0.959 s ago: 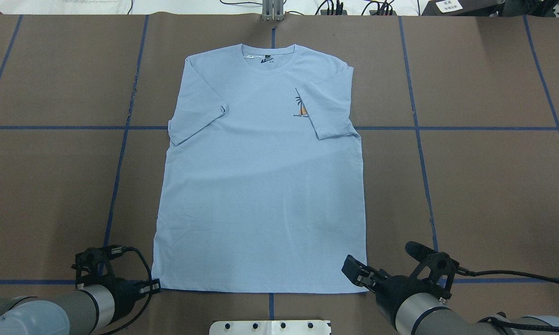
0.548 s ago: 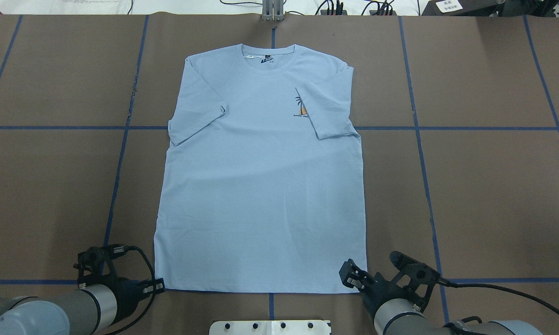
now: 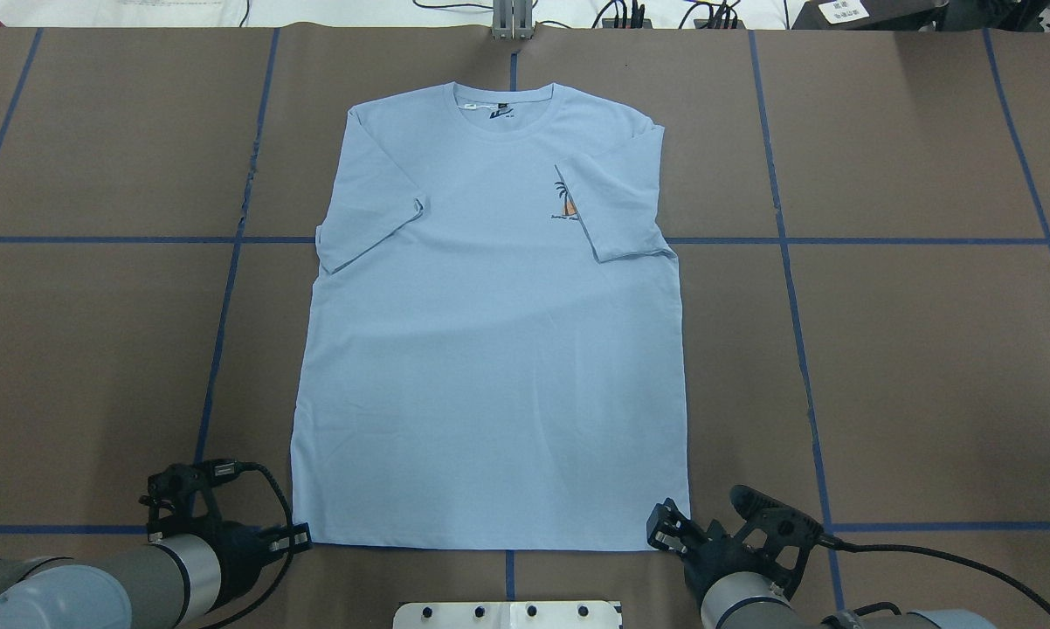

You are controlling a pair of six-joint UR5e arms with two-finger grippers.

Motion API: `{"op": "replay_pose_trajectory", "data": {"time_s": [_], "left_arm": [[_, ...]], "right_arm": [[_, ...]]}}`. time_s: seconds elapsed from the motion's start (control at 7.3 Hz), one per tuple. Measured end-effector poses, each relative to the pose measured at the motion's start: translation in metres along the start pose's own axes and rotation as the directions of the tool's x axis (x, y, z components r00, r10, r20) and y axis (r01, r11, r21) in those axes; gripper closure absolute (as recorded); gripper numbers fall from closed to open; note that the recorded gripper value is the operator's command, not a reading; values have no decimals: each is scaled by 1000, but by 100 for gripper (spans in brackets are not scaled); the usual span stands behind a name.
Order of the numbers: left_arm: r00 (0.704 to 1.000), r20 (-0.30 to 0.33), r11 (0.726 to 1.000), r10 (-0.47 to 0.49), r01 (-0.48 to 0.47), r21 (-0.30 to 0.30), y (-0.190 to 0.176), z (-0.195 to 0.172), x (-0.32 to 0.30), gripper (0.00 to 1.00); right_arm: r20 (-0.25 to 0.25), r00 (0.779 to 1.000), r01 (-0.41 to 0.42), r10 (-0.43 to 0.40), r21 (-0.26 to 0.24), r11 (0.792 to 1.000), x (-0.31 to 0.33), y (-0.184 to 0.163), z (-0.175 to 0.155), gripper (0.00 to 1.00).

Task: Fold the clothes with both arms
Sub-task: 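Grasp the hem corners with the left and right grippers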

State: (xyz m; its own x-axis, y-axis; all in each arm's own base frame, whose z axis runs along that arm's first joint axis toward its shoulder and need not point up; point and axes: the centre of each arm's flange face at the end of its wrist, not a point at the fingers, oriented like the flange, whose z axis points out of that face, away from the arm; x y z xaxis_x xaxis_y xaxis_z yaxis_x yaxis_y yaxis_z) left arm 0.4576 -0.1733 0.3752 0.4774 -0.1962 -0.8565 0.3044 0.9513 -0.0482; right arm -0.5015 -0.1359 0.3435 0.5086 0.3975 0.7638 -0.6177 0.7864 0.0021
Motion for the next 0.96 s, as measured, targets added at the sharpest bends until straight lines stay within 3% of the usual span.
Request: {"op": "replay_pose_trajectory", "data": {"time_s": [0.27,0.69,0.96], "left_arm": [[1000,0,1000,1,-1,0,0,0,0,100],[1000,1,1000,1,-1,0,0,0,-1,100],[1000,2,1000,1,-1,1,0,0,-2,100]], "right_arm": [[-2,1000,9,-10,-12,1000,4,12,-1,54],[-7,1000,28,-28,-9,1000,11,20,0,52],[-11,999,41,-41,-14,999,15,27,1,74]]}}
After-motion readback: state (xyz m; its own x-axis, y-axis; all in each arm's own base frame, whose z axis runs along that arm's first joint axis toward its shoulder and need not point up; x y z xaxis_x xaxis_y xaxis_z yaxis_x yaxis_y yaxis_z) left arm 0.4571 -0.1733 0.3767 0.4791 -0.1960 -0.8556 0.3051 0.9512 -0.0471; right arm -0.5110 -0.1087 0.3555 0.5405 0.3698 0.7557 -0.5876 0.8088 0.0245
